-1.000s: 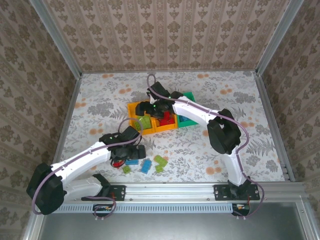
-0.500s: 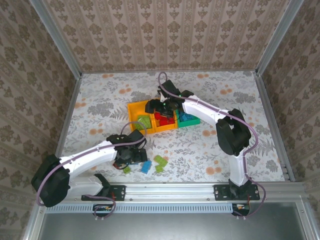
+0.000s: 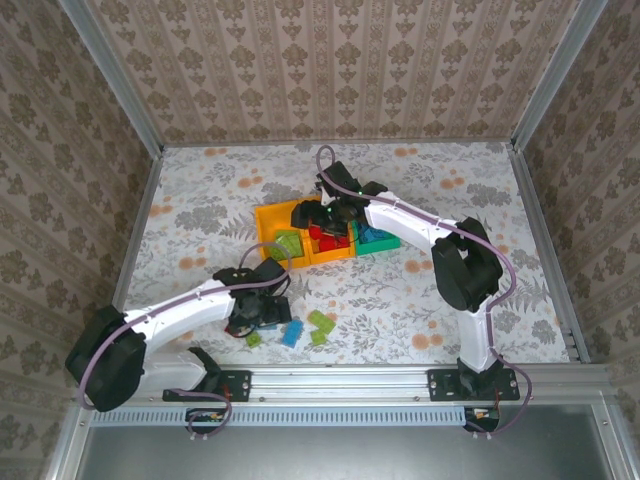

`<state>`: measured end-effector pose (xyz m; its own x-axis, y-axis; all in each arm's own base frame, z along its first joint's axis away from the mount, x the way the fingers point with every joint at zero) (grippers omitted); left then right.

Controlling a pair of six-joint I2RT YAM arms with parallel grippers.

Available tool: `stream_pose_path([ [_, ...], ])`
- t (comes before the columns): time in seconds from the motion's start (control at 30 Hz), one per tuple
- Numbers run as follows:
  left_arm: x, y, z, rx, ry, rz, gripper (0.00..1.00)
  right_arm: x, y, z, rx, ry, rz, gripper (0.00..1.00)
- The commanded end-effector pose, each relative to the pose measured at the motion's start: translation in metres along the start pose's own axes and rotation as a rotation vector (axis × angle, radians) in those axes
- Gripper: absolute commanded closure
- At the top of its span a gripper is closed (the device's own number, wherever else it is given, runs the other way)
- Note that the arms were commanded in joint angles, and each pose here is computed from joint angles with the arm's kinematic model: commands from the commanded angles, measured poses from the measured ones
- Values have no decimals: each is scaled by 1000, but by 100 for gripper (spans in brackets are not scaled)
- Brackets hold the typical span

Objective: Sort the legos into containers by color

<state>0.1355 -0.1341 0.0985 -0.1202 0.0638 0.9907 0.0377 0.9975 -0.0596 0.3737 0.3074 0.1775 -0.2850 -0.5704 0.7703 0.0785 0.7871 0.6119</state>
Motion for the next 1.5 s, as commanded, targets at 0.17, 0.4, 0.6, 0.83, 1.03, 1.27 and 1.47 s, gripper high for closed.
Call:
stream_pose_path([
  [0.17, -11, 0, -6, -57, 0, -18, 7, 26, 6, -4, 6, -58, -36, 15],
  [0.4, -17, -4, -11, -70, -1, -17, 13, 45, 3, -7, 2, -110, -43, 15],
  [0.6, -18, -4, -13, -71, -10, -17, 26, 56, -9, -9, -19, -129, -31, 15],
  [0.83, -16, -6, -15, -71, -18, -11, 35, 73, -37, -9, -61, -164, 9, 15],
  [1.03, -4, -12, -29, -89, -57, -6, 35, 94, -70, -10, -113, -206, 52, 15],
  [1.27, 18, -33, -61, -132, -127, 43, 35, 117, -108, -7, -167, -246, 107, 14],
  [1.47, 42, -77, -103, -197, -213, 165, 35, 139, -143, -2, -227, -298, 155, 14],
])
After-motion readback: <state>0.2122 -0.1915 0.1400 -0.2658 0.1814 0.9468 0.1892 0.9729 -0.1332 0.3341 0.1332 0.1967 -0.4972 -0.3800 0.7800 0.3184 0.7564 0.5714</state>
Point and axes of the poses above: each hand's point on the last joint's axis, 136 mm out from that joint toward the fingers, its own x axis back along the fingers, its own y axis along the line the jaws close on, z = x × y, the point moved 7 cm from there along x, back along the fingers, and after that the axes turned 10 degrees about -x, right-handed, at the moved point
